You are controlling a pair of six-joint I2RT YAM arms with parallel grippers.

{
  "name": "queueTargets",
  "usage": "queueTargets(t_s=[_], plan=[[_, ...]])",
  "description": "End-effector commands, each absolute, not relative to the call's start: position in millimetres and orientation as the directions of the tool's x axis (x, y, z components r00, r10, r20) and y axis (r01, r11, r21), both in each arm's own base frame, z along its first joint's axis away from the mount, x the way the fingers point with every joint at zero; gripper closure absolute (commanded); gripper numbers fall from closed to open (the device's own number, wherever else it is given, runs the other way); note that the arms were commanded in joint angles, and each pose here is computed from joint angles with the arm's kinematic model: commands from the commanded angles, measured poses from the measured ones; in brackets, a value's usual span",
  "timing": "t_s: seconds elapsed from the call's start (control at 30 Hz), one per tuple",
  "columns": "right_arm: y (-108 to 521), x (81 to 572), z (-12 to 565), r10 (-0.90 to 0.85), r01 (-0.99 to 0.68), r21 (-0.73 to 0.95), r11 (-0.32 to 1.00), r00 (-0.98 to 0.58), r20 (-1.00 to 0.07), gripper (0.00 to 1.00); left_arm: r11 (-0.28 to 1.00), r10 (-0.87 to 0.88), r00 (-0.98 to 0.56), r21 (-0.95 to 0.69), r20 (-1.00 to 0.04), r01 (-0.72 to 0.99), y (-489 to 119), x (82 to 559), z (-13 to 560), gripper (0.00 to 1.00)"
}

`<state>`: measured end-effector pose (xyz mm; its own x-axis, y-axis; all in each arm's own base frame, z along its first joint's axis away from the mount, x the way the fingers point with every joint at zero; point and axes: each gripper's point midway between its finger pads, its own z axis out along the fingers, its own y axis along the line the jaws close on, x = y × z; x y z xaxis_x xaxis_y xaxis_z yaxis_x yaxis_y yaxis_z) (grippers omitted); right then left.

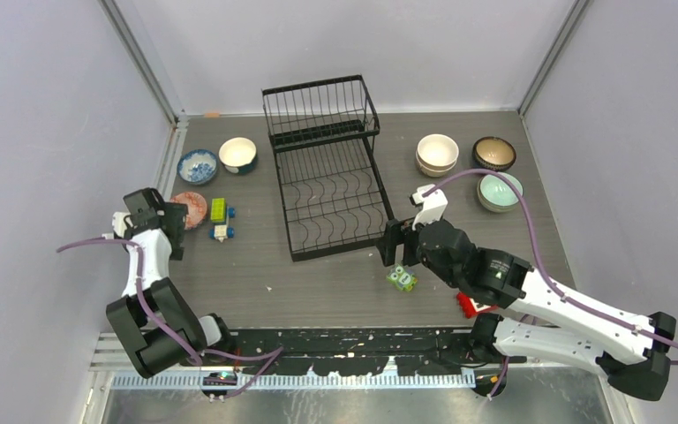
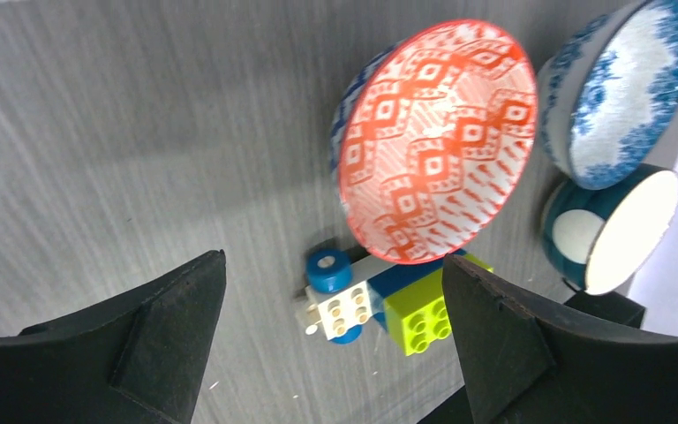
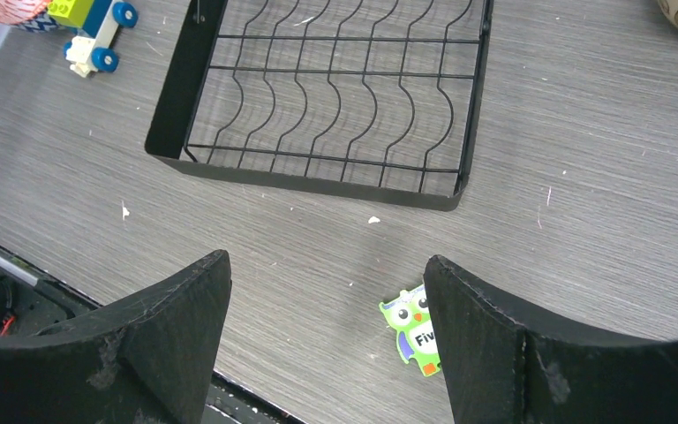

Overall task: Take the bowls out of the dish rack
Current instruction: Adjust the bowl at the center of the board.

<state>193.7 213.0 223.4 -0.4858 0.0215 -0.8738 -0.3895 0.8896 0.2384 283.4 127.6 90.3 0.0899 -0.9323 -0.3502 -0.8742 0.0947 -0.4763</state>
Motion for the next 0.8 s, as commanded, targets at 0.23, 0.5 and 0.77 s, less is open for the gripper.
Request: queueTargets(t_s=[0.23, 0.5, 0.77], plan=[[215.4, 195.4, 232.0, 0.074, -0.409, 0.274, 0.871, -0.443, -0.893, 0.16, 0.159, -0.894, 0.123, -0.562, -0.431, -0.812, 152.9, 317.6, 99.5, 0.17], [218.8, 191.8, 232.3, 0.092, -0.426, 0.303, 0.852, -0.448, -0.889, 0.16, 0.168, -0.894, 0.096, -0.524, -0.439, -0.835, 157.1, 318.8, 85.7, 0.29], [215.2, 189.9, 234.8, 0.096, -0.429, 0.304, 0.851, -0.442, -0.892, 0.16, 0.155, -0.914, 0.069, -0.5, -0.4, -0.852, 151.7, 318.8, 65.5, 0.38]])
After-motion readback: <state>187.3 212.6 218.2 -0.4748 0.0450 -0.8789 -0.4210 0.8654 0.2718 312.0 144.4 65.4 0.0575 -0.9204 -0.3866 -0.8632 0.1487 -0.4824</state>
